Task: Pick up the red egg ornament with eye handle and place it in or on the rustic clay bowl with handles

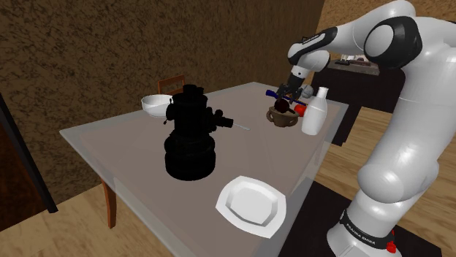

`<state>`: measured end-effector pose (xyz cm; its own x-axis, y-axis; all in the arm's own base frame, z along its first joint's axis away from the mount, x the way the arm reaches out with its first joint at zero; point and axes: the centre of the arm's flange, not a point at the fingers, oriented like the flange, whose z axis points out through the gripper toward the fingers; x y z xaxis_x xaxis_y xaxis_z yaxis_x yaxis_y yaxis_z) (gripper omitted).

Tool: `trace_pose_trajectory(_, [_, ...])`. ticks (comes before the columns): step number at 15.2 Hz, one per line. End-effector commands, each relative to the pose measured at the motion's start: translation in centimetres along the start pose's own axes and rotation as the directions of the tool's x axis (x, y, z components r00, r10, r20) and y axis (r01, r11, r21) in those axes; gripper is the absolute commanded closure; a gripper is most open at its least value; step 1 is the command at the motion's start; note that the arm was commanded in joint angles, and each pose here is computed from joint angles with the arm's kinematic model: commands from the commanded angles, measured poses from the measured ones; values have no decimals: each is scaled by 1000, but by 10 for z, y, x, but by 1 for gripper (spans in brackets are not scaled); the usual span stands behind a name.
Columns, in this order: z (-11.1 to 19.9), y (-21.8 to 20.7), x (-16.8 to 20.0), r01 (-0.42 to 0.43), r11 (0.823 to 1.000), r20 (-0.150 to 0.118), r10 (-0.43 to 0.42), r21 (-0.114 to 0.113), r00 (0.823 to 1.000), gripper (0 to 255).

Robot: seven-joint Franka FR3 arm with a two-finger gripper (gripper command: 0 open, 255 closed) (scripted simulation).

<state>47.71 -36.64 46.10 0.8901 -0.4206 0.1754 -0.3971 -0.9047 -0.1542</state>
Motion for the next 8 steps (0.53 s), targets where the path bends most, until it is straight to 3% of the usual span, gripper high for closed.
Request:
trace_pose_trajectory(1, [3,0,0,0,1000,0,0,0,1000,0])
trace_pose_trajectory(7, [3,0,0,0,1000,0,0,0,1000,0])
trace_pose_trajectory(8, [3,0,0,0,1000,0,0,0,1000,255])
